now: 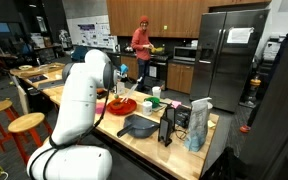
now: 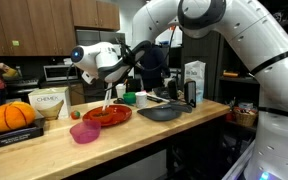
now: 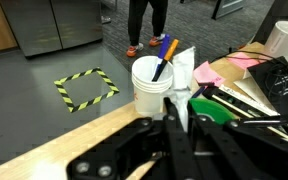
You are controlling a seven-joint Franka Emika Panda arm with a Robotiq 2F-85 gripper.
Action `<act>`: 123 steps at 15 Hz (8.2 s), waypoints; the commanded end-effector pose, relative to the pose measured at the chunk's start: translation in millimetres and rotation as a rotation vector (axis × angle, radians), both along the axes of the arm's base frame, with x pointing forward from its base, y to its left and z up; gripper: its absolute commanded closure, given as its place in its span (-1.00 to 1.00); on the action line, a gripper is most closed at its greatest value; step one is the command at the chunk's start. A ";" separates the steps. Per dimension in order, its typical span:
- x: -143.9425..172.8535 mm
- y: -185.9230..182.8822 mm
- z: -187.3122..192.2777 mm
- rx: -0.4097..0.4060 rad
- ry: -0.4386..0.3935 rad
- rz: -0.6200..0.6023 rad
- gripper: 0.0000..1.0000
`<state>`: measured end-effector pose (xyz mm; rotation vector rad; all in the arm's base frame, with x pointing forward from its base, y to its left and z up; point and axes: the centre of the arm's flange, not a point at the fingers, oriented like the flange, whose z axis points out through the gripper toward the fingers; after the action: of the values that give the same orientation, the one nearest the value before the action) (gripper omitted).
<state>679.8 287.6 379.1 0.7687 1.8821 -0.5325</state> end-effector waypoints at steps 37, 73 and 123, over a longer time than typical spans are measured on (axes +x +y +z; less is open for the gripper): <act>-4.8 -4.2 66.9 0.034 -0.126 0.025 0.95; 1.0 -91.0 148.4 -0.223 -0.342 -0.240 0.95; 6.1 -91.3 127.0 -0.337 -0.504 -0.209 0.95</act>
<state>663.3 203.6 505.3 0.8218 1.2583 -0.7013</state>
